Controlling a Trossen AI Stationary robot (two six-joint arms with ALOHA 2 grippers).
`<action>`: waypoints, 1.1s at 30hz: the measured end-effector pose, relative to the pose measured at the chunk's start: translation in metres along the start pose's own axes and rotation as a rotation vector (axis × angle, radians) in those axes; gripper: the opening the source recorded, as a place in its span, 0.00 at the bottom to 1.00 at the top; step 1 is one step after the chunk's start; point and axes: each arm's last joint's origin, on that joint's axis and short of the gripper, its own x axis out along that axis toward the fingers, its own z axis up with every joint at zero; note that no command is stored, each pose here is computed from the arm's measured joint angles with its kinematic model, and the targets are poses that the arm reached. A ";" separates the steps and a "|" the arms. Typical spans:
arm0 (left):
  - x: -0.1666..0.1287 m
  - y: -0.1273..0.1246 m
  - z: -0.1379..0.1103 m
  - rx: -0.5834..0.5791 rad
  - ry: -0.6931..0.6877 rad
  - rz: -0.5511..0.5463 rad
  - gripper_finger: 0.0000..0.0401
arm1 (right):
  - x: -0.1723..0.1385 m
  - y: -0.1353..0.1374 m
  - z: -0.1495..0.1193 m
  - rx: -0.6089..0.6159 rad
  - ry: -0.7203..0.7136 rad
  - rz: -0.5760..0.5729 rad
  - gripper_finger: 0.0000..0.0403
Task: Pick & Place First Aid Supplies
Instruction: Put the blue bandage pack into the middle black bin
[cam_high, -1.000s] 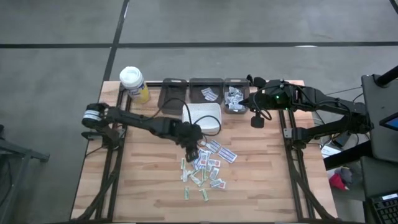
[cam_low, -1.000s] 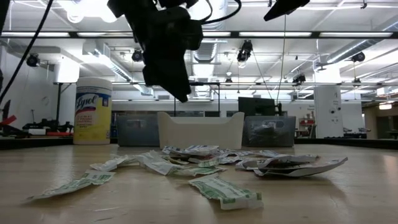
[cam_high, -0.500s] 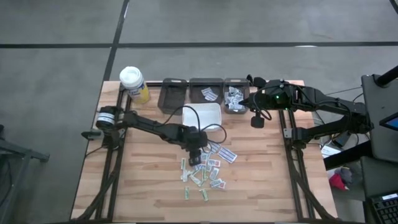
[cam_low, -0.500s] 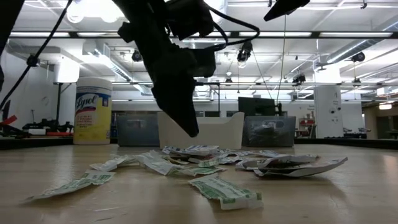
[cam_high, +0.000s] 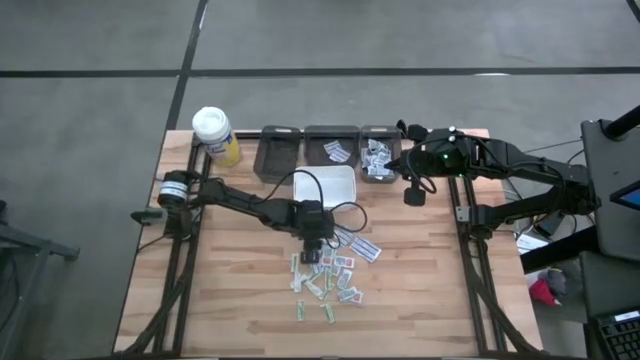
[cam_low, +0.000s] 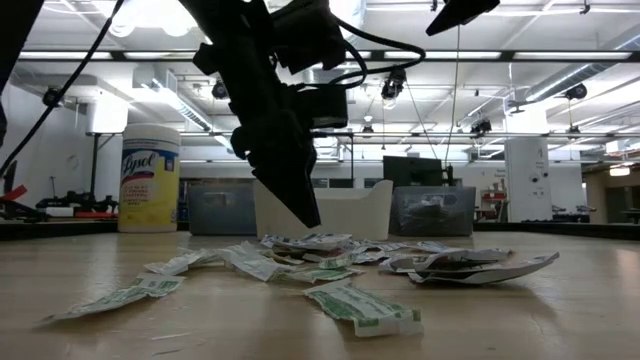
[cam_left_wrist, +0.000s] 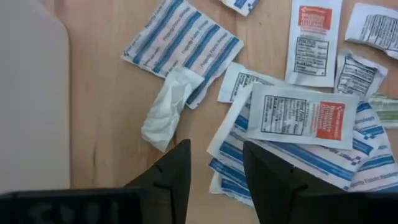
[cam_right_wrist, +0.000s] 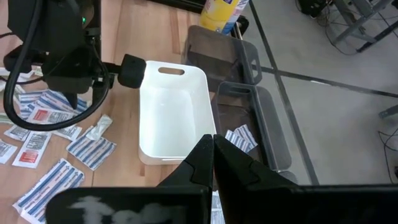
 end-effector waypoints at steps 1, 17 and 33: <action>0.000 0.000 0.001 0.004 -0.005 0.000 0.35 | 0.000 0.000 0.000 0.000 0.000 0.000 0.02; 0.017 -0.002 -0.002 -0.020 0.006 -0.056 0.34 | 0.000 0.000 -0.001 -0.001 0.006 0.002 0.02; 0.013 -0.002 0.002 -0.027 -0.011 -0.068 0.18 | 0.000 0.000 -0.001 0.018 0.006 0.002 0.02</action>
